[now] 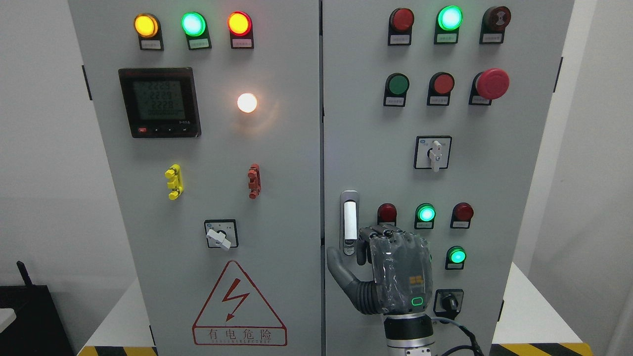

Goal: Release door handle

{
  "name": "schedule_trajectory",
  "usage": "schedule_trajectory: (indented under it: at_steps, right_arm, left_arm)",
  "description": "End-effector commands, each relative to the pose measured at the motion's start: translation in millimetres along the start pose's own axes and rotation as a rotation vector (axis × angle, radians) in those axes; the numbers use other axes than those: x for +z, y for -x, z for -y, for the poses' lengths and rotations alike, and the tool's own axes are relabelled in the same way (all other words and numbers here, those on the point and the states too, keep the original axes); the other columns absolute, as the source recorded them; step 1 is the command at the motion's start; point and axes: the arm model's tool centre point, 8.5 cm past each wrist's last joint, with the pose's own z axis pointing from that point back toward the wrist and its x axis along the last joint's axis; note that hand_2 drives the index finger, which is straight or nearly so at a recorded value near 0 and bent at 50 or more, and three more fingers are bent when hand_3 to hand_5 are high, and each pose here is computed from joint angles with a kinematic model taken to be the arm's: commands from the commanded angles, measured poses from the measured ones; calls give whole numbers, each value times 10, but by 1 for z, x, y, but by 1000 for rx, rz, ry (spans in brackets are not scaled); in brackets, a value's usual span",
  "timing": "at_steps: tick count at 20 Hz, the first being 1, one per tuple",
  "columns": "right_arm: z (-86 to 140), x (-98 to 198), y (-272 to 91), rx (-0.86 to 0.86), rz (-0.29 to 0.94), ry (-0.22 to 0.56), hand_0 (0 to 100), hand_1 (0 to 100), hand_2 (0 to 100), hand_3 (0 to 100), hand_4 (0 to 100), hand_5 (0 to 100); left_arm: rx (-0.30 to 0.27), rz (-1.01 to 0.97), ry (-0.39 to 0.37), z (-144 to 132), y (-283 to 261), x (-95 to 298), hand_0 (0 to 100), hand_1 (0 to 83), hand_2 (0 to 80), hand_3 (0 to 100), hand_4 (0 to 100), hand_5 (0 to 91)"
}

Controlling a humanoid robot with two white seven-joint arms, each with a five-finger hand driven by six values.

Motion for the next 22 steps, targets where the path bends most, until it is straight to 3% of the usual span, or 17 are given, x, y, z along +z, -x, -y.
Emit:
schedule_trajectory:
  at_steps: [1,22]
  right_arm:
    - [-11,-4,5,5,-10,-26,274,556,902,1000,943,997]
    - [-11,-10,10,-3,-32,-22,316,583,905,1000,944,996]
  left_arm:
    - [-13,-21,0,0,7,1,120,389,0,0,0,0]
    - [-13,-21,0,0,7,1,120,389,0,0,0,0]
